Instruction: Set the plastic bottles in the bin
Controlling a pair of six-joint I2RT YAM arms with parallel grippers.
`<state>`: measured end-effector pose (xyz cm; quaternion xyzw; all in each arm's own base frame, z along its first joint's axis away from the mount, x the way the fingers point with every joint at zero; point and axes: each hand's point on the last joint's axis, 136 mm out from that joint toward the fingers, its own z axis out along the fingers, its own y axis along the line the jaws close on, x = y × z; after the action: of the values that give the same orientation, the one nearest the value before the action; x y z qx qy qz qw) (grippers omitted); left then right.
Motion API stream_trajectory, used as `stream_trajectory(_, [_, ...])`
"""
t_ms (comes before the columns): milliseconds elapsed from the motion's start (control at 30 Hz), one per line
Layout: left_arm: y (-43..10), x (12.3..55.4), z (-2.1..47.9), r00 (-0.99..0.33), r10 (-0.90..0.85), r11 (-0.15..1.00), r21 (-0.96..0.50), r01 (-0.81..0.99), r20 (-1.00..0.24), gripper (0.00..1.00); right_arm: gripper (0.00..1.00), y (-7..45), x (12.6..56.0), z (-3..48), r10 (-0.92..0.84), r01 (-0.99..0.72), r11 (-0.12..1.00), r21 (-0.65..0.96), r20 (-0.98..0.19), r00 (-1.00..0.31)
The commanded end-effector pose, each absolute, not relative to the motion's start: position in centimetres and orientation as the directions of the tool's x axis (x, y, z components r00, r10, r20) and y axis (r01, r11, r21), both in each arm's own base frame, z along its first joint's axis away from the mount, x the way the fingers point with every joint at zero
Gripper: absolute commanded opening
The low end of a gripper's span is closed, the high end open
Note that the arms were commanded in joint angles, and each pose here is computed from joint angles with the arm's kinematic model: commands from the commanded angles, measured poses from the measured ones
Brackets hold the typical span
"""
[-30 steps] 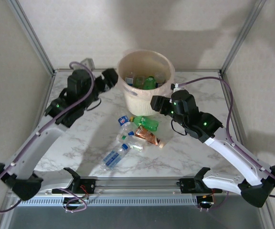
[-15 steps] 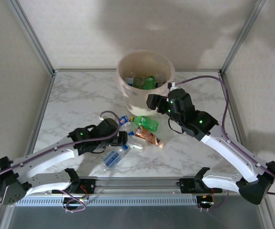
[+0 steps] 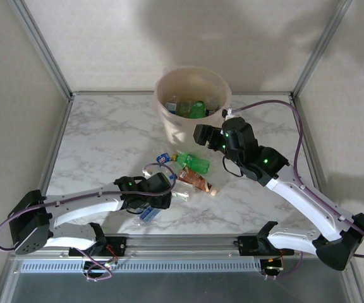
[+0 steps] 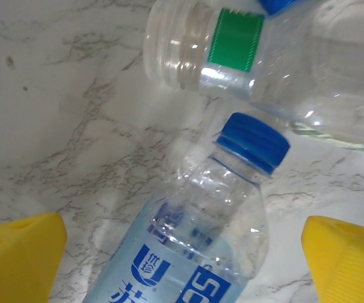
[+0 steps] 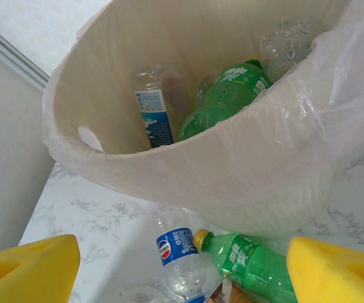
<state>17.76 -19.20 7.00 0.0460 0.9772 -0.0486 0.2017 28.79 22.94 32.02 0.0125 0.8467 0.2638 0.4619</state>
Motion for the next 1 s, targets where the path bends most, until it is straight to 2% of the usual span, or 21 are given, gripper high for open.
stream_trajectory(0, [-18.9, 17.1, 6.2, -0.920, 0.039, 0.992, -0.095, 0.083, -0.390, 0.95, 0.86, 22.9, 28.7, 32.9, 0.269, -0.234, 0.859, 0.455, -0.791, -0.550])
stream_trajectory(567, [-16.9, 17.2, 3.4, -0.921, 0.012, 0.999, -0.029, 0.025, -0.389, 0.87, 0.86, 22.9, 28.5, 32.2, 0.270, -0.228, 0.858, 0.460, -0.781, -0.563])
stream_trajectory(967, [-15.4, 17.5, 2.9, -0.918, -0.035, 0.999, -0.016, -0.031, -0.395, 0.73, 0.87, 23.0, 28.6, 32.2, 0.272, -0.226, 0.856, 0.464, -0.778, -0.567])
